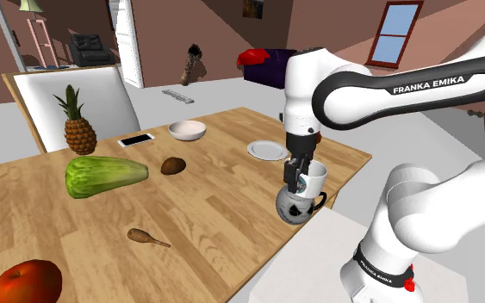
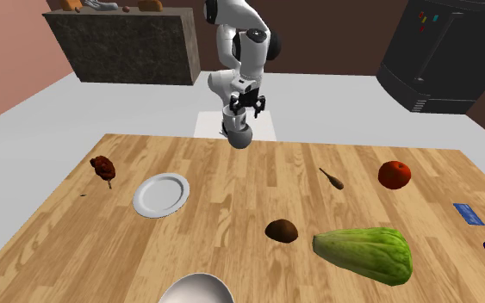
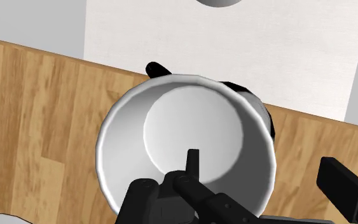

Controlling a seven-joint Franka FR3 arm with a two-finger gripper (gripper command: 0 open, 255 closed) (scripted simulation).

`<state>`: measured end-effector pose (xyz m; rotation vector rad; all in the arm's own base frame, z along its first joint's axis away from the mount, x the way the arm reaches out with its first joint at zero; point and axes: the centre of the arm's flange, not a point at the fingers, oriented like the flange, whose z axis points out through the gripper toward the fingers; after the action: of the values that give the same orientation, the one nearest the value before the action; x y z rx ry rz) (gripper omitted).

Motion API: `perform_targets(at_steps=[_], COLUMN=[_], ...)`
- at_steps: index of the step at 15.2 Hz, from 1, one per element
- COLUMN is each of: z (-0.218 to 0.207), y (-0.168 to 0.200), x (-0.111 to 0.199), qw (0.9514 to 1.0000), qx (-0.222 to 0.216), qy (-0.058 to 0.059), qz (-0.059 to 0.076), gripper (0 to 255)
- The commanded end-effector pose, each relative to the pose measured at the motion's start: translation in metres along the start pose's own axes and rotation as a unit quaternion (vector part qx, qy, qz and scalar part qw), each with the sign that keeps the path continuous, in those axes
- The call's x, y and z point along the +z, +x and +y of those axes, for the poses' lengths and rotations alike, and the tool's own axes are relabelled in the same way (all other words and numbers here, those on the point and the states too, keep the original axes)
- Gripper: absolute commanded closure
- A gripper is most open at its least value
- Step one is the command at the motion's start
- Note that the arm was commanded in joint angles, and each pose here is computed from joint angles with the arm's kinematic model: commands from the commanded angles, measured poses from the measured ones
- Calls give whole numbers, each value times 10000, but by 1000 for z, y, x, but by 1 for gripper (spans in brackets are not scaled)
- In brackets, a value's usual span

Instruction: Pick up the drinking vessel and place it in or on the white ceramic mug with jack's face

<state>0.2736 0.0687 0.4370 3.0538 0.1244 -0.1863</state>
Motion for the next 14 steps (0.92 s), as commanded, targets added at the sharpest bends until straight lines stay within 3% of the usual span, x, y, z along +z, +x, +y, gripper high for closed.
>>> perform_targets(at_steps=[1, 2, 6, 14], z=[0, 0, 0, 0], y=[0, 0, 0, 0], x=[0, 0, -50, -50], qw=[10000, 10000, 10000, 10000], qx=[0, 0, 0, 0], qy=[0, 0, 0, 0], qz=[-3, -3, -3, -3], gripper=[0, 0, 0, 0])
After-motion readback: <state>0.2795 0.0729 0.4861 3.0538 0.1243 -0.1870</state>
